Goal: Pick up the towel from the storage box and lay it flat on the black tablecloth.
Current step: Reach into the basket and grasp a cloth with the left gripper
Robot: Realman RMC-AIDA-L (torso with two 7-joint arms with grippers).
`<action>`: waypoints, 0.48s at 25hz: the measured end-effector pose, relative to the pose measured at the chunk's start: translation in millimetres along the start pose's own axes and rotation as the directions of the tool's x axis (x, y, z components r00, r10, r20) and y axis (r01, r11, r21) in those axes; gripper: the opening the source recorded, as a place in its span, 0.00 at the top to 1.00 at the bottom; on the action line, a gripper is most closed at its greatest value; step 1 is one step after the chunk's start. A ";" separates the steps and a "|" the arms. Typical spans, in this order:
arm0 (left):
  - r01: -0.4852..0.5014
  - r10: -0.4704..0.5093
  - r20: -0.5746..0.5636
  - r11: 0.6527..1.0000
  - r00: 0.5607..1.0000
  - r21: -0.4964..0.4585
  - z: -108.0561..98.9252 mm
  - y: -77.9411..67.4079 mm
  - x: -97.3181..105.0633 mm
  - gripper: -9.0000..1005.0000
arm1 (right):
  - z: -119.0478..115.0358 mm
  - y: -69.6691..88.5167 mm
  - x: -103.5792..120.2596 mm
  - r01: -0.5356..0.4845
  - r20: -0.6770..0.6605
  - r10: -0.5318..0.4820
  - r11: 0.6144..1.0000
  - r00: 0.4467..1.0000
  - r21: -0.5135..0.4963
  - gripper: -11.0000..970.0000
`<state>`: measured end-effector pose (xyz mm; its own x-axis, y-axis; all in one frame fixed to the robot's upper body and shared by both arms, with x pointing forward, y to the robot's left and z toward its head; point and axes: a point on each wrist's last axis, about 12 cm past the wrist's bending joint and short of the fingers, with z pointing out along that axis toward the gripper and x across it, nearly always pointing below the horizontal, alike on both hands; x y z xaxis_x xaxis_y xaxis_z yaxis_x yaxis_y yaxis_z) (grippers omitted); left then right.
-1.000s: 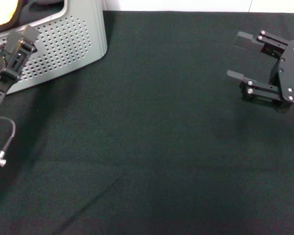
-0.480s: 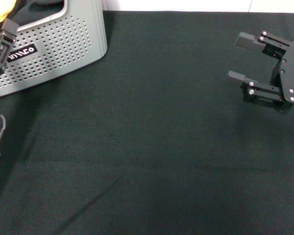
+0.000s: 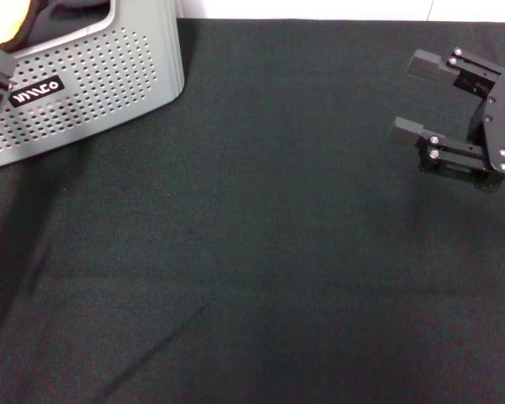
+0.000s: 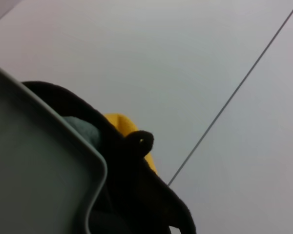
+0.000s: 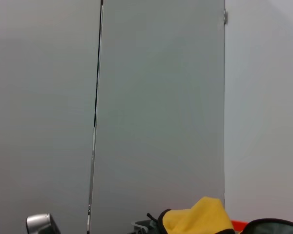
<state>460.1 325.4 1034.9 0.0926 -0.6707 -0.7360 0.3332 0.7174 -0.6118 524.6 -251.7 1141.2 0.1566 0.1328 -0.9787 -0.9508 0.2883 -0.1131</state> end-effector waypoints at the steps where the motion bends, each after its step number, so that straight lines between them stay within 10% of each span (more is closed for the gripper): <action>1: 0.001 -0.001 0.002 1.000 1.000 -0.003 -1.9 0.1 -0.1 0.12 | 0.0 0.1 0.1 0.000 0.000 0.000 1.000 1.000 0.000 0.24; 12: 0.017 -0.018 0.002 0.999 1.000 0.044 18.6 -6.5 3.7 0.13 | -3.0 1.8 1.8 -0.003 -0.003 0.003 1.000 1.000 0.008 0.24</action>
<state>475.7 314.8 1041.5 0.0890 -0.6836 -0.7244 0.3761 0.6965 -0.6111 522.3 -253.7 1138.7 0.1534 0.1308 -0.9795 -0.9490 0.2959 -0.1092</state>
